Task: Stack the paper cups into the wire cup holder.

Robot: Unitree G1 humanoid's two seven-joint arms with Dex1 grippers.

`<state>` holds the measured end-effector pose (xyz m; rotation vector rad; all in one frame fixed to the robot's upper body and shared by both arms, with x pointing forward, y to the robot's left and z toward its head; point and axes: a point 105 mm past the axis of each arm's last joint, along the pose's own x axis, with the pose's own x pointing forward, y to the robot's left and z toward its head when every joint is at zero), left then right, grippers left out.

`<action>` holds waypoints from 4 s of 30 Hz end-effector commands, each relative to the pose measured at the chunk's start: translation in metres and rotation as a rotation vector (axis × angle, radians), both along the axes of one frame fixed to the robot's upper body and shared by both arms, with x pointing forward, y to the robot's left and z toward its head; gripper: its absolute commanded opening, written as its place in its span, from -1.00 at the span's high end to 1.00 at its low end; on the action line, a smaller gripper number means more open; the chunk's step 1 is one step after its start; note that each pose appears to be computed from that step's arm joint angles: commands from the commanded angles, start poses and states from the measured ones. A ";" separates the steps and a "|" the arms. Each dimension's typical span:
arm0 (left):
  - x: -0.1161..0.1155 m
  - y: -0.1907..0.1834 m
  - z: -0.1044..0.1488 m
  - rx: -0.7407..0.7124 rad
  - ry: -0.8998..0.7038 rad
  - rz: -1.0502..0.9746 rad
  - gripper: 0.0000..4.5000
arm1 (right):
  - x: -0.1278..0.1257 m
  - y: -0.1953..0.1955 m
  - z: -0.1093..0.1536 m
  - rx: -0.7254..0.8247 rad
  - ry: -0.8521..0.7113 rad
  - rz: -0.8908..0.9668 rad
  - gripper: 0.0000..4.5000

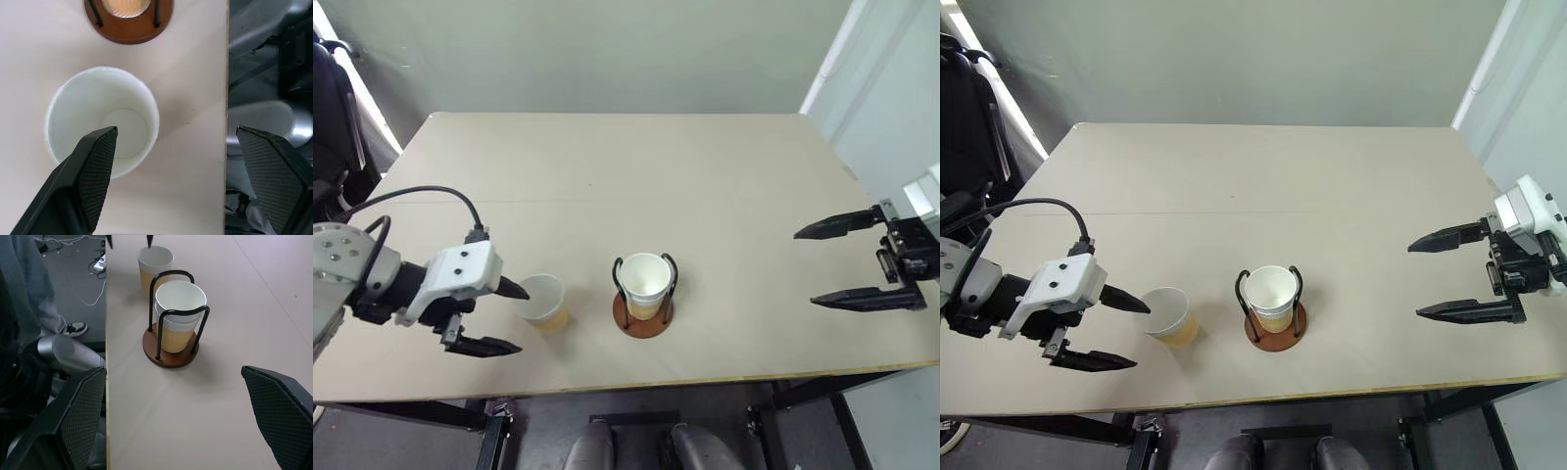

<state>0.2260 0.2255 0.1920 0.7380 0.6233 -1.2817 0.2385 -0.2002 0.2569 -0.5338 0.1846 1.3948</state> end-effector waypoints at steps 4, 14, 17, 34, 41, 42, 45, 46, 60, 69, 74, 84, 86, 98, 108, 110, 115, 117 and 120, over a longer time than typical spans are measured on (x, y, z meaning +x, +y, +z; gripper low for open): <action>0.002 -0.001 0.003 0.019 -0.028 -0.015 -0.85 | 0.001 0.003 0.013 0.000 -0.084 -0.008 -0.99; 0.036 -0.017 -0.035 0.084 -0.060 -0.081 -0.59 | 0.004 0.008 0.012 -0.017 -0.116 -0.049 -1.00; 0.037 -0.018 -0.034 0.075 -0.052 -0.104 -0.08 | 0.001 0.005 0.011 -0.030 -0.114 -0.071 -1.00; 0.050 -0.049 0.088 -0.229 -0.269 -0.278 0.99 | 0.000 -0.004 0.016 -0.040 -0.164 -0.137 -1.00; 0.081 -0.103 0.149 -0.302 -0.484 -0.496 0.99 | -0.001 -0.006 0.017 -0.056 -0.190 -0.169 -1.00; 0.079 -0.112 0.147 -0.306 -0.471 -0.545 0.99 | -0.002 -0.006 0.017 -0.055 -0.194 -0.172 -1.00; 0.070 -0.134 0.134 -0.288 -0.418 -0.675 0.99 | -0.006 -0.006 0.018 -0.058 -0.200 -0.186 -1.00; 0.065 -0.138 0.130 -0.281 -0.396 -0.713 0.99 | -0.008 -0.006 0.017 -0.062 -0.201 -0.192 -1.00; 0.049 -0.153 0.093 -0.209 -0.257 -0.889 0.99 | -0.022 -0.007 0.016 -0.078 -0.215 -0.251 -1.00; 0.055 -0.156 0.076 -0.135 -0.254 -0.925 0.99 | -0.043 -0.006 0.019 -0.064 -0.183 -0.241 -1.00; 0.056 -0.155 0.073 -0.111 -0.253 -0.937 0.99 | -0.049 -0.007 0.018 -0.067 -0.180 -0.263 -1.00; 0.065 -0.157 0.066 -0.066 -0.250 -0.925 0.42 | -0.052 -0.006 0.016 -0.073 -0.181 -0.294 -1.00; 0.068 -0.158 0.064 -0.062 -0.257 -0.923 0.11 | -0.052 -0.008 0.015 -0.073 -0.183 -0.308 -1.00; 0.078 -0.153 0.094 -0.252 -0.310 -0.784 -0.98 | -0.042 -0.008 0.010 -0.061 -0.162 -0.281 -1.00; 0.087 -0.004 0.084 -0.355 -0.264 -0.042 -0.98 | -0.023 -0.053 -0.005 0.147 -0.025 -0.369 -1.00; 0.076 0.016 0.075 -0.368 -0.235 0.042 -0.98 | -0.021 -0.064 -0.008 0.149 -0.012 -0.406 -1.00; 0.042 0.038 0.055 -0.435 -0.146 0.156 -0.98 | -0.011 -0.083 -0.015 0.109 0.026 -0.443 -1.00; 0.032 0.040 0.049 -0.452 -0.130 0.185 -0.98 | -0.005 -0.085 -0.013 0.098 0.027 -0.427 -1.00; 0.020 0.039 0.044 -0.476 -0.122 0.205 -0.98 | 0.002 -0.085 -0.011 0.079 0.021 -0.398 -1.00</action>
